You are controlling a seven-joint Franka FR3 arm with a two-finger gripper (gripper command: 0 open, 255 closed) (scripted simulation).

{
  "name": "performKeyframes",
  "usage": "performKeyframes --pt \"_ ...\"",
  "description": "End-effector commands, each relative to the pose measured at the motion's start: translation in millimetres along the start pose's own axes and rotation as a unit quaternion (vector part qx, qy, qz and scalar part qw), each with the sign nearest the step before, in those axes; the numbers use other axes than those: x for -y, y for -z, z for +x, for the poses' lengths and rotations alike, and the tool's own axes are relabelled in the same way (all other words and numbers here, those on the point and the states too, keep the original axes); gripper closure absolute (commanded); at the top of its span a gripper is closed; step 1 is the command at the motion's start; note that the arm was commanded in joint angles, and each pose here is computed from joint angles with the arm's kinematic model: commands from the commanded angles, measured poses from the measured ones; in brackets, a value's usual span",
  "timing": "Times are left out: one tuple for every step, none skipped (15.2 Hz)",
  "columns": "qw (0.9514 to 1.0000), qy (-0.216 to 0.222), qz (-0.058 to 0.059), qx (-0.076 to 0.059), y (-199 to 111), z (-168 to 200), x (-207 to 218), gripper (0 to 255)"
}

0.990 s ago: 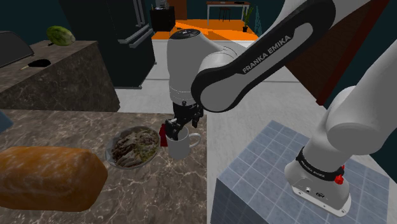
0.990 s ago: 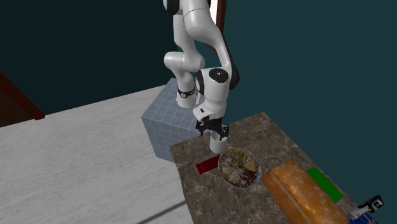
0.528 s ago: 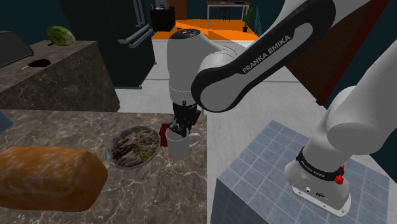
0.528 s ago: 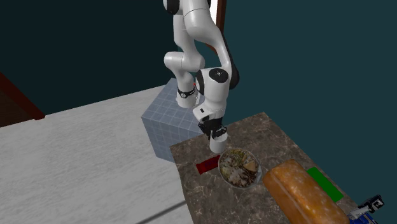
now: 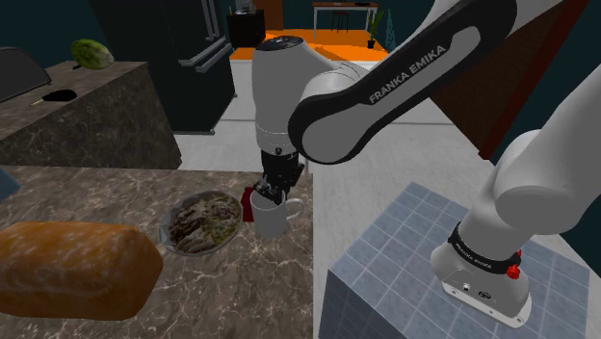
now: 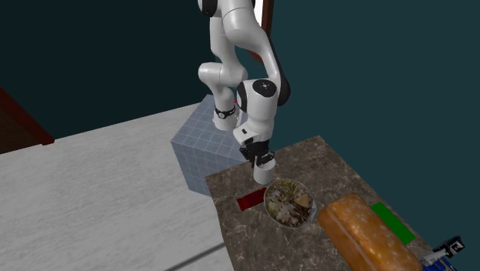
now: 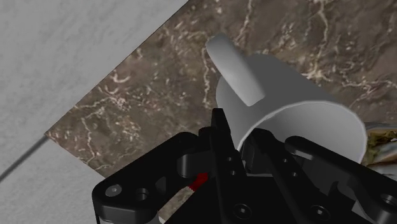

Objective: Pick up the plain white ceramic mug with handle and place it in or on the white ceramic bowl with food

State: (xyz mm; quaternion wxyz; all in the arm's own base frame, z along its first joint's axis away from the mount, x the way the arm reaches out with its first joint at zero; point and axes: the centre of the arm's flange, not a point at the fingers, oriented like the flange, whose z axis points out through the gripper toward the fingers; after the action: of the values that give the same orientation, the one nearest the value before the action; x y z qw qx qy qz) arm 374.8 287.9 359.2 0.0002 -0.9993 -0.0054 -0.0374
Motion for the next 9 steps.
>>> performKeyframes --pt "1.0 0.0 0.0 0.0 10.3 0.5 0.2 255" --pt "1.0 0.0 0.0 0.0 15.5 0.9 0.2 255" --pt "1.0 0.0 0.0 0.0 20.8 1.3 0.2 255" --pt "1.0 0.0 0.0 0.0 26.1 1.7 0.2 255" --pt "1.0 0.0 0.0 0.0 31.3 2.1 0.2 255" --pt "1.0 0.0 0.0 0.0 36.6 2.4 0.2 255" --pt "1.0 0.0 0.0 0.0 41.8 2.8 0.2 255" --pt "1.0 0.0 0.0 0.0 47.1 3.2 0.2 255" --pt "1.0 0.0 0.0 0.0 52.4 3.6 0.2 255"
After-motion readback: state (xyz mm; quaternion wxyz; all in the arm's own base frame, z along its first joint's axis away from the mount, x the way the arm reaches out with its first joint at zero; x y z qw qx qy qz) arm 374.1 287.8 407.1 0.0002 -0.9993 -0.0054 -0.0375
